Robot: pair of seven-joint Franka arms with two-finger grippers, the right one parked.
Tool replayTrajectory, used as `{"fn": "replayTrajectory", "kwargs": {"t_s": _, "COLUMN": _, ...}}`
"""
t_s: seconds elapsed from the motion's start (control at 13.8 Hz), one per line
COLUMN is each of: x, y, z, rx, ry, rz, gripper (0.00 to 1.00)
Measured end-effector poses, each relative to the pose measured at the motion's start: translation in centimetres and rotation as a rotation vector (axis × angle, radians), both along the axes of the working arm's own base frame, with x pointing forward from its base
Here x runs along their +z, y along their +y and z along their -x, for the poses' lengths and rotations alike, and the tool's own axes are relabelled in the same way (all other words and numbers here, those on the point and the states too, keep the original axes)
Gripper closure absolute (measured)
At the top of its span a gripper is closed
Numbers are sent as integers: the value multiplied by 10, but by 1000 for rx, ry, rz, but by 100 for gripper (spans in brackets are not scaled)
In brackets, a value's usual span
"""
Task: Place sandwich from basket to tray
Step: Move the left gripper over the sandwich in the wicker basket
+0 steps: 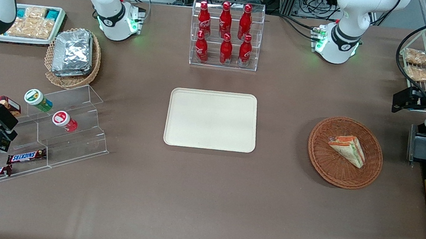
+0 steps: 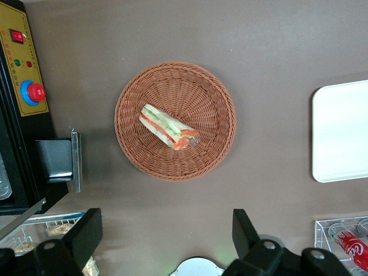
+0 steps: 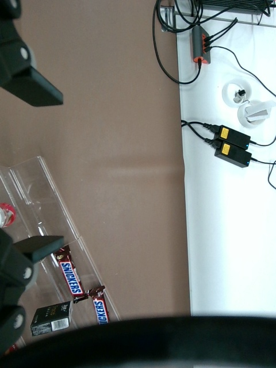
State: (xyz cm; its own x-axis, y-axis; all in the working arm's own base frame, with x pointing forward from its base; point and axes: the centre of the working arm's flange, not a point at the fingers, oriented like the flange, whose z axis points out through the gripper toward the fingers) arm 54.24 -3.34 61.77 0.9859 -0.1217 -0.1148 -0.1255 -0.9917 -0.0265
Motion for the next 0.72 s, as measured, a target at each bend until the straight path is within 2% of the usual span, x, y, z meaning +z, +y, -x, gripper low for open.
{"fn": "replayTrajectory", "kwargs": {"t_s": 0.43, "x": -8, "y": 3, "z": -2, "rx": 6, "ry": 16, "rz": -2, "gripper": 0}}
{"fn": "replayTrajectory", "kwargs": {"t_s": 0.72, "x": -62, "y": 14, "z": -16, "rx": 49, "ry": 26, "rz": -12, "gripper": 0}}
